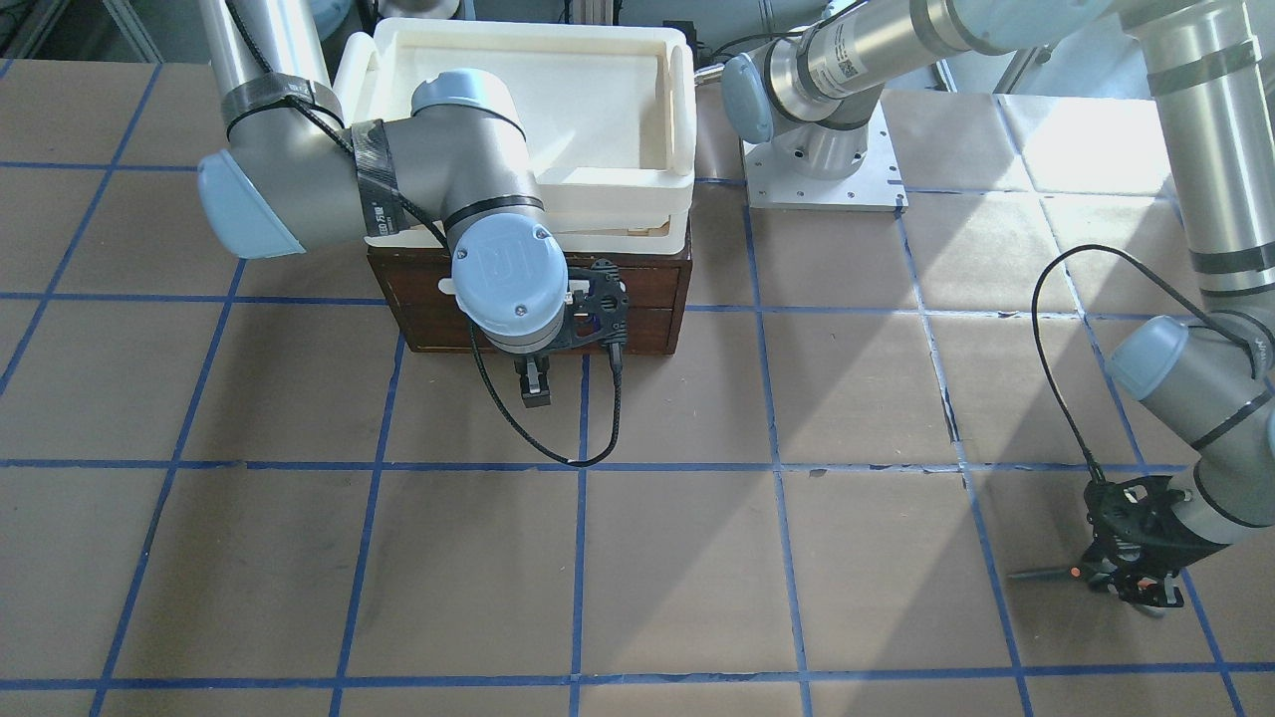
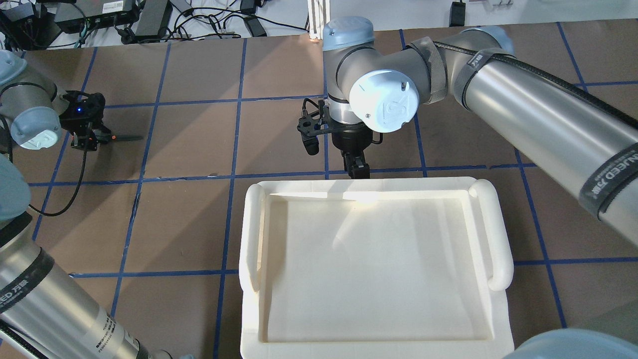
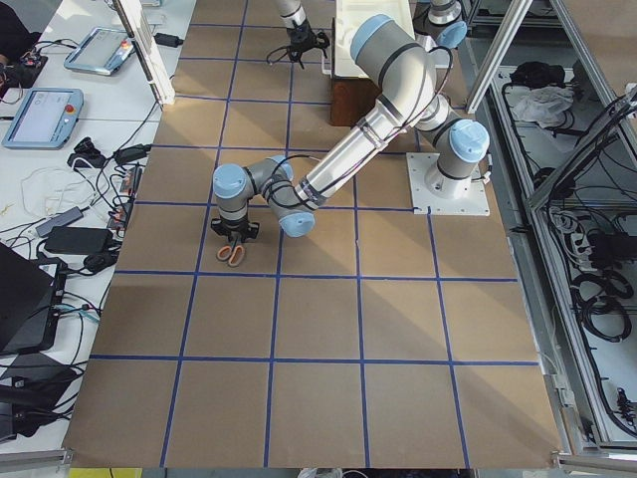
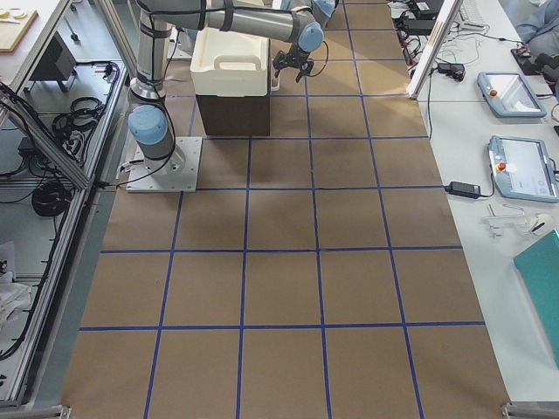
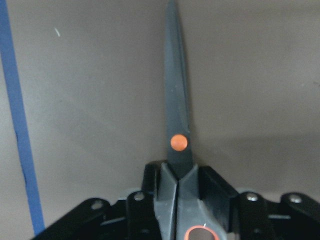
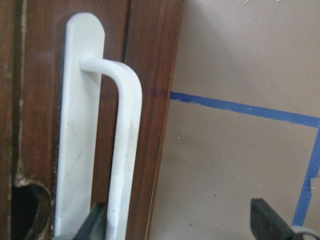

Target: Place scissors in drawer with both arms

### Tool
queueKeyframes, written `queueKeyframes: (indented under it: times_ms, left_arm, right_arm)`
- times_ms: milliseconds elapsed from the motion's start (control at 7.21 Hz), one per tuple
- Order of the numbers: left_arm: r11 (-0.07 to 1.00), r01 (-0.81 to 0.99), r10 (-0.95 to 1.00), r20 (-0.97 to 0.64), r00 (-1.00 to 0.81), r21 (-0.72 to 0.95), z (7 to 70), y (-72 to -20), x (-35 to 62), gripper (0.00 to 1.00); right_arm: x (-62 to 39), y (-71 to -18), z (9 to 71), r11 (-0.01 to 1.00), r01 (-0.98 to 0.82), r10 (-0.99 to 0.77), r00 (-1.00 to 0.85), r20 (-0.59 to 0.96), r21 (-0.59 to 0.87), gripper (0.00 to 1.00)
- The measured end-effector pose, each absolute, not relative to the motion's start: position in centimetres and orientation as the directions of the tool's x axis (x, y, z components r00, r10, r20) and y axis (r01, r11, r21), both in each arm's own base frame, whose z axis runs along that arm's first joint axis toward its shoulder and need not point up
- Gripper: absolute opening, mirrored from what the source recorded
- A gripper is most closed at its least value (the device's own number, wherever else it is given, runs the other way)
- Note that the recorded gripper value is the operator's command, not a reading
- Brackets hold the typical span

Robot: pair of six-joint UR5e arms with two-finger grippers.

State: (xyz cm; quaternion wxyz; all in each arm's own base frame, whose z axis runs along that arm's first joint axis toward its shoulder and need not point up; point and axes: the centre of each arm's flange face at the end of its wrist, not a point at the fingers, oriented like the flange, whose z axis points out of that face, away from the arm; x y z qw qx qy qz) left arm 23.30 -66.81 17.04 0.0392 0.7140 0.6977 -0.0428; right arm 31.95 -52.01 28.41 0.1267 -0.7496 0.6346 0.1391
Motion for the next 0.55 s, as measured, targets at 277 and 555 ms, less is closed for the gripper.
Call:
queueKeyframes:
  times_ms: [277, 555]
  left_arm:
    - [-0.025, 1.000, 0.992, -0.121, 0.024, -0.001, 17.5, -66.8, 23.3, 0.00]
    - [-0.032, 0.999, 0.992, -0.124, 0.032, 0.000, 18.8, -66.8, 22.6, 0.00]
  right_arm:
    - [32.0, -52.3, 28.6, -0.163, -0.987, -0.920, 0.157, -0.358, -0.014, 1.00]
    - [32.0, -52.8, 29.1, -0.168, -0.986, -0.932, 0.165, -0.324, -0.020, 1.00]
